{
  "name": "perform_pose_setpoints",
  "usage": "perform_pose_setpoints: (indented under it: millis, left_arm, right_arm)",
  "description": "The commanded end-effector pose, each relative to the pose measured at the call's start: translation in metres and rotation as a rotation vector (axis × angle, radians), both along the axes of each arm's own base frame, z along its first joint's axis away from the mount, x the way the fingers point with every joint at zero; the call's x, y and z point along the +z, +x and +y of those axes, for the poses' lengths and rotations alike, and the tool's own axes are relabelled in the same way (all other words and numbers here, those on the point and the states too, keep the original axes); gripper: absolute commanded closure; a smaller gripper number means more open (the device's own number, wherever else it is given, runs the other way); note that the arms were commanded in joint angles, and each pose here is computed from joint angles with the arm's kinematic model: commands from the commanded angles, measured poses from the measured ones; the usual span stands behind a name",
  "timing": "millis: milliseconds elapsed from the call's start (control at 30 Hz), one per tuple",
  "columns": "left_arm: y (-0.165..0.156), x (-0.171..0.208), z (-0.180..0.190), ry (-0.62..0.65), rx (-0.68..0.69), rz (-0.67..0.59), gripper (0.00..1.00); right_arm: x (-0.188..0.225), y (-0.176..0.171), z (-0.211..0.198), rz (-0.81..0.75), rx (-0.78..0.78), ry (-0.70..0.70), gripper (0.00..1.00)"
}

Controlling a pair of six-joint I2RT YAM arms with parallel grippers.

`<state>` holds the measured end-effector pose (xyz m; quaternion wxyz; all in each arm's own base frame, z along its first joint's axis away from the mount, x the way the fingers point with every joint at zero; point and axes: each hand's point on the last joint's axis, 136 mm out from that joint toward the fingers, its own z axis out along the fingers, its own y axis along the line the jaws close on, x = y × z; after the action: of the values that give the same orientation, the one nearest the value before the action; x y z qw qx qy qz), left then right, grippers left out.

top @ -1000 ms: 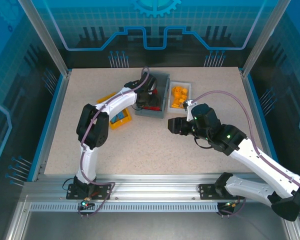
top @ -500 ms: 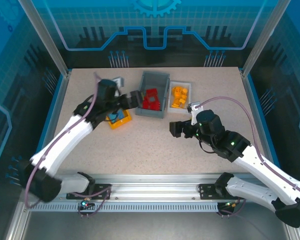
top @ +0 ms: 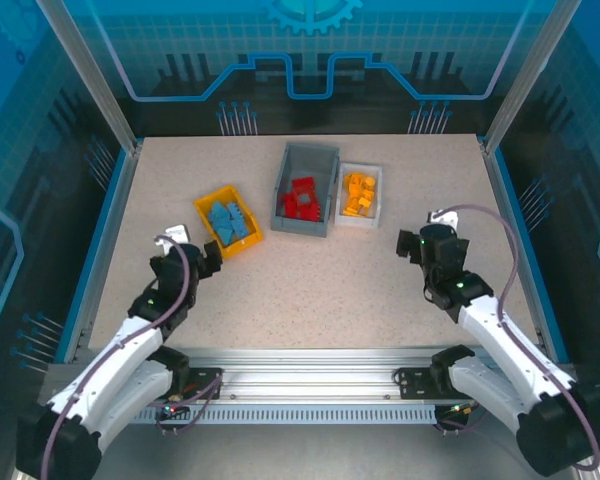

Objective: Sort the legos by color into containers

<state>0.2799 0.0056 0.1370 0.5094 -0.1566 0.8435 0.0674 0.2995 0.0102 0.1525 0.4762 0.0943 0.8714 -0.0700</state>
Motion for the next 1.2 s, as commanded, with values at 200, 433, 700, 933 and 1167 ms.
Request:
perform_pose_setpoints:
  millis: [200, 433, 700, 933, 1167]
  left_arm:
    - [0.075, -0.025, 0.004, 0.16, -0.068, -0.019, 0.01]
    - [0.115, -0.022, 0.006, 0.184, -0.078, -0.166, 0.01]
    - [0.096, -0.031, 0.004, 0.091, -0.162, -0.284, 0.01]
    - [0.113, -0.041, 0.015, 0.024, -0.14, -0.177, 0.01]
    - [0.113, -0.041, 0.016, 0.028, -0.139, -0.178, 0.01]
  right_arm:
    - [-0.007, 0.066, 0.0, -0.166, 0.12, -0.024, 0.0]
    - [-0.031, 0.09, -0.006, -0.174, 0.18, -0.067, 0.0]
    - [-0.055, 0.091, 0.001, -0.222, 0.268, -0.008, 0.0]
    - [-0.058, 0.097, 0.012, -0.171, 0.309, -0.041, 0.0]
    - [-0.058, 0.097, 0.013, -0.17, 0.308, -0.047, 0.0]
